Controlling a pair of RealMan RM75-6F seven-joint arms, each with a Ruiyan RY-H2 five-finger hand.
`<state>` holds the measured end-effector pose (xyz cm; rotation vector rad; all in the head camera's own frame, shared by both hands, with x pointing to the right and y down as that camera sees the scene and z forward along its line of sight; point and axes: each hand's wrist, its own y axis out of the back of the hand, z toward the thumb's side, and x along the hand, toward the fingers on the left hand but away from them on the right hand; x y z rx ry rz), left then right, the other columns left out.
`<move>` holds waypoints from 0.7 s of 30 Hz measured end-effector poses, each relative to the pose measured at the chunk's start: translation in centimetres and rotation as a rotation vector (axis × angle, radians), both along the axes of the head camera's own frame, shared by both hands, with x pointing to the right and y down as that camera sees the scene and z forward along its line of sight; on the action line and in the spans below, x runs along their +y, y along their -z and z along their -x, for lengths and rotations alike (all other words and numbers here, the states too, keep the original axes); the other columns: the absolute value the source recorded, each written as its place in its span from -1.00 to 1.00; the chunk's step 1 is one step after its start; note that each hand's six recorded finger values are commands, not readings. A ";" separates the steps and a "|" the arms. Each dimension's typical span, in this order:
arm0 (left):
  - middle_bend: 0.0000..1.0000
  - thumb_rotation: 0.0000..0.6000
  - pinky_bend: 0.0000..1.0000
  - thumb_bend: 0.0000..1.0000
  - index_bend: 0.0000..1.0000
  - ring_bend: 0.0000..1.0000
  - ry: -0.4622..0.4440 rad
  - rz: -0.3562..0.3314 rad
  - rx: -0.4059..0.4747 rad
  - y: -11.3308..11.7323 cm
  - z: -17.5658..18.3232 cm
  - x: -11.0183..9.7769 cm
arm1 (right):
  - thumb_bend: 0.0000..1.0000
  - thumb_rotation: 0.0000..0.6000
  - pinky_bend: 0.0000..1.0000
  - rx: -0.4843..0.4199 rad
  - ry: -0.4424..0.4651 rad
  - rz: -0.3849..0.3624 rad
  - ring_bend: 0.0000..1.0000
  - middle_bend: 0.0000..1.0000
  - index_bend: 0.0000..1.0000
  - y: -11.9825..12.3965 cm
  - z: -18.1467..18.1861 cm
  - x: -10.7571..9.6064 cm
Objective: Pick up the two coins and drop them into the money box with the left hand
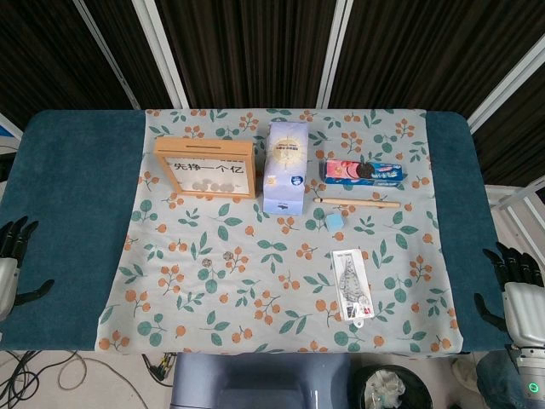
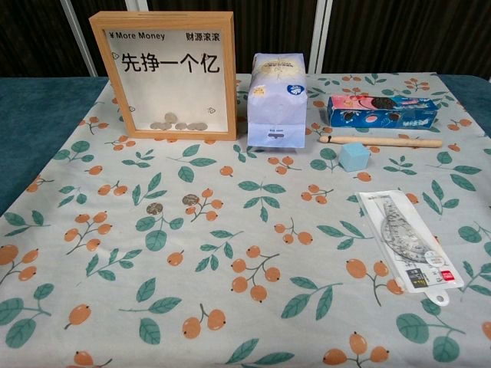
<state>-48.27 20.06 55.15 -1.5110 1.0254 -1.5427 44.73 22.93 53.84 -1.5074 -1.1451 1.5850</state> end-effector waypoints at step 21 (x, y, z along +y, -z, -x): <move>-1.00 1.00 -1.00 -0.84 -0.80 -1.00 -0.051 0.030 0.021 -0.7 -0.8 0.0 | -0.12 1.00 -1.00 0.004 0.003 -0.008 -0.98 -0.86 -0.71 0.5 -0.1 0.1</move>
